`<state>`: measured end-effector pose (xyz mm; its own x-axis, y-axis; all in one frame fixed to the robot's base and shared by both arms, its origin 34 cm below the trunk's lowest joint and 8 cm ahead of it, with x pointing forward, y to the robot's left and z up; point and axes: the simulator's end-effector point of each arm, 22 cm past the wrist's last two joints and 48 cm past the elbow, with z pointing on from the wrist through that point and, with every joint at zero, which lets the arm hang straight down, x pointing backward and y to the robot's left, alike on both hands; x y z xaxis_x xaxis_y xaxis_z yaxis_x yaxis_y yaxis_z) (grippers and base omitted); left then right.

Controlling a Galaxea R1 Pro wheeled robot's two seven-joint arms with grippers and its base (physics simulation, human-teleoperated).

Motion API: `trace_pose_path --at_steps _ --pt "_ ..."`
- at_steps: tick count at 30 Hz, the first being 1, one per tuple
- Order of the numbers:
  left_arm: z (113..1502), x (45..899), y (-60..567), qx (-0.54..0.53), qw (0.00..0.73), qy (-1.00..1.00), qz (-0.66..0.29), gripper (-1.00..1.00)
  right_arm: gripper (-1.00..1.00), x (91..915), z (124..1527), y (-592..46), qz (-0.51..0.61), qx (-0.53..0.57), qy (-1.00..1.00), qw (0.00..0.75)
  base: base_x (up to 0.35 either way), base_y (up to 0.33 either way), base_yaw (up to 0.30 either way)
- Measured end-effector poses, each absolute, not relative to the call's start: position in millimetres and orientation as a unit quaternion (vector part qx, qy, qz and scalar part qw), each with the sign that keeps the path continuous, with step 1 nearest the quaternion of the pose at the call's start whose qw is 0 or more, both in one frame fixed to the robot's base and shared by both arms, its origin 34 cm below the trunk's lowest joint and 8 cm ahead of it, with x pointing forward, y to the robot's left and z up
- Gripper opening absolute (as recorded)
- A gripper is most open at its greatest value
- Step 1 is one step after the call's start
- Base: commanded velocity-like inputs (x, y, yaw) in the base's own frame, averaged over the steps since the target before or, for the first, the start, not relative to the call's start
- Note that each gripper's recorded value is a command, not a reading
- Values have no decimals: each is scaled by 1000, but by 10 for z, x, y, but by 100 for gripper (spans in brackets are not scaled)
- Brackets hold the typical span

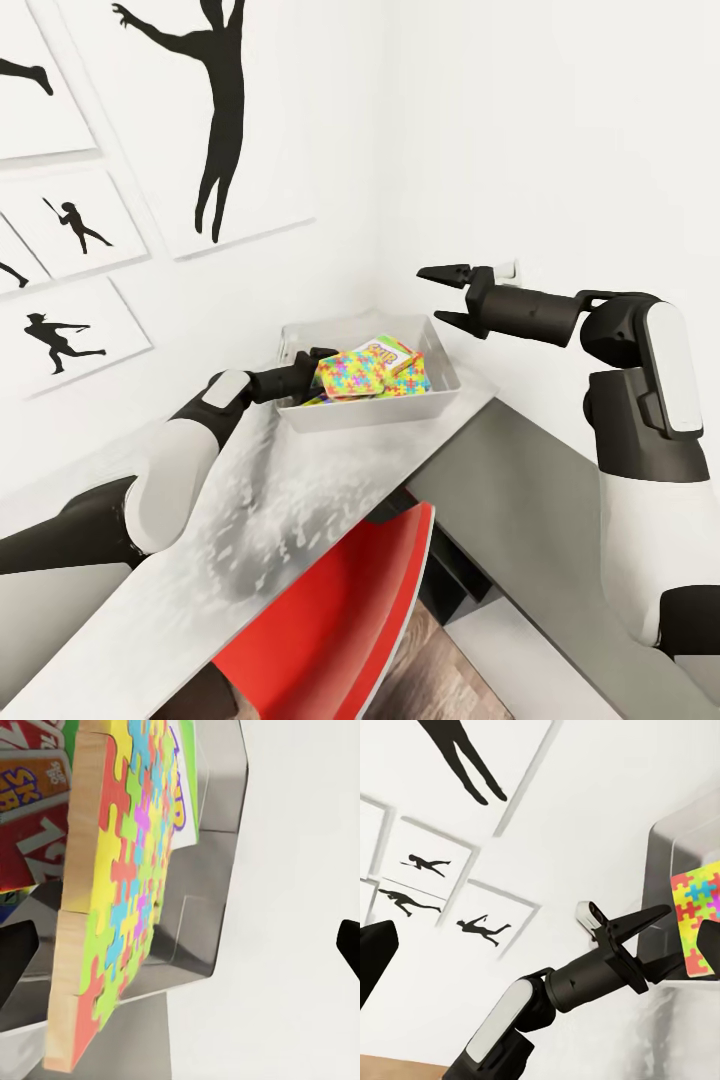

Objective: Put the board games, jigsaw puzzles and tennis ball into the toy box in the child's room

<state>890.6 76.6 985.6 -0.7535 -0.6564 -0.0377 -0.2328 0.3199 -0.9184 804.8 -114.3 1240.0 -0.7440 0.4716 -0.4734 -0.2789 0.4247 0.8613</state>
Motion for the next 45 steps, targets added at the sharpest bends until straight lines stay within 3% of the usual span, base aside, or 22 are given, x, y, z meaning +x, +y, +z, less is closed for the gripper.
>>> trace_pose_path --at_steps 45 --pt "10046 9087 1143 -279 248 781 -500 100 100 8053 12396 -1142 534 64 766 352 -13 2 0"
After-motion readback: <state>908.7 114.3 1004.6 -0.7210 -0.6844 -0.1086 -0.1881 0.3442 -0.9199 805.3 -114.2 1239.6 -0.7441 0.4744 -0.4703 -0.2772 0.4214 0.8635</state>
